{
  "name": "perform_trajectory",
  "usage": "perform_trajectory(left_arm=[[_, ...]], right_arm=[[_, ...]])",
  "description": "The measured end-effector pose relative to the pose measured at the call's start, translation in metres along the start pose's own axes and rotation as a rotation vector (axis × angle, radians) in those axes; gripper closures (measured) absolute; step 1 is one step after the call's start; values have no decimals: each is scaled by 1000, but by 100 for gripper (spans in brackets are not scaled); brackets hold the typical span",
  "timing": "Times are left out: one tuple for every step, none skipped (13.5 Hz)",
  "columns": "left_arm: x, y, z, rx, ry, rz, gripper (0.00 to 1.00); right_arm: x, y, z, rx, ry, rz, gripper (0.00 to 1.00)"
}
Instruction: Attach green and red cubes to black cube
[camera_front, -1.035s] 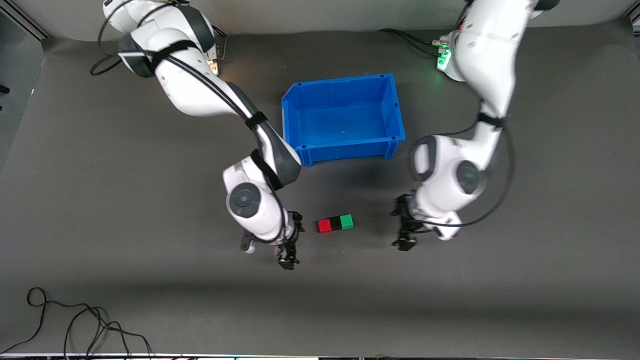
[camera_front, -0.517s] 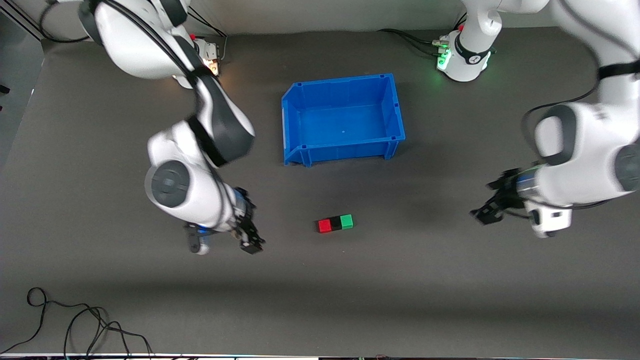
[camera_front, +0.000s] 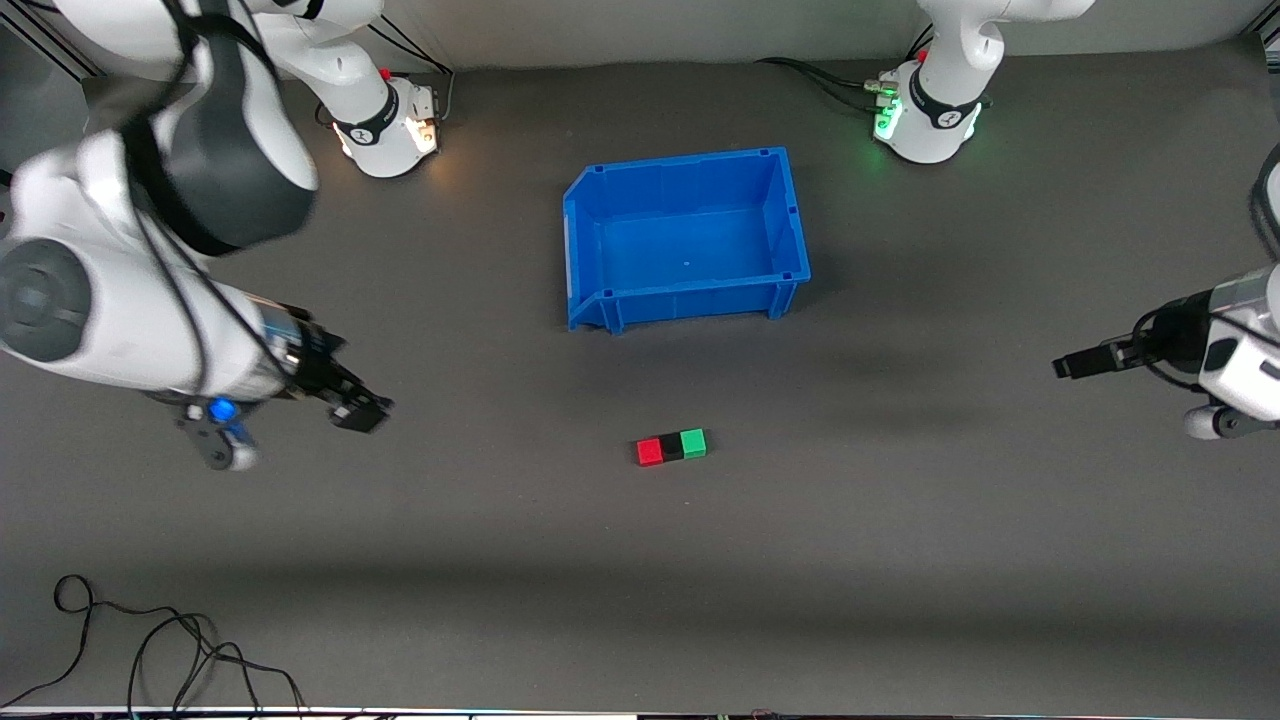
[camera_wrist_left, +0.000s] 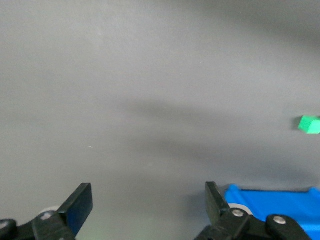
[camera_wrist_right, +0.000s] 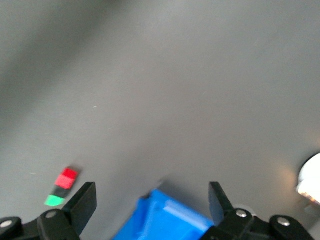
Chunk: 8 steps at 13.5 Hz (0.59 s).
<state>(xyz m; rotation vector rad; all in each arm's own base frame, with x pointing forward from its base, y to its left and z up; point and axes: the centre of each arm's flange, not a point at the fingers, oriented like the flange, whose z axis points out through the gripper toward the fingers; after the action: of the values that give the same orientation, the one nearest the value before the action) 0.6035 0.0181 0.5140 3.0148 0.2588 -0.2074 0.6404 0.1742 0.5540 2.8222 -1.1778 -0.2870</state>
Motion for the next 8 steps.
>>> perform_trajectory(left_arm=[[-8, 2, -12, 15, 10, 46, 0], [-15, 2, -25, 19, 26, 79, 0], [-22, 1, -38, 26, 46, 99, 0], [-28, 0, -48, 40, 62, 112, 0], [-33, -1, -56, 50, 76, 121, 0], [-37, 1, -61, 57, 85, 132, 0], [-41, 4, -63, 64, 91, 143, 0], [-44, 10, -63, 68, 92, 156, 0]], right_arm=[[4, 14, -4, -24, 14, -74, 1], [9, 30, -7, -50, 24, -152, 1], [16, 47, -11, -63, 26, -216, 1], [24, 64, -15, -66, 25, -260, 0], [33, 83, -21, -65, 23, -304, 0], [42, 102, -26, -61, 20, -350, 0], [51, 121, -30, -55, 16, -389, 0], [59, 137, -34, -48, 14, -418, 0]])
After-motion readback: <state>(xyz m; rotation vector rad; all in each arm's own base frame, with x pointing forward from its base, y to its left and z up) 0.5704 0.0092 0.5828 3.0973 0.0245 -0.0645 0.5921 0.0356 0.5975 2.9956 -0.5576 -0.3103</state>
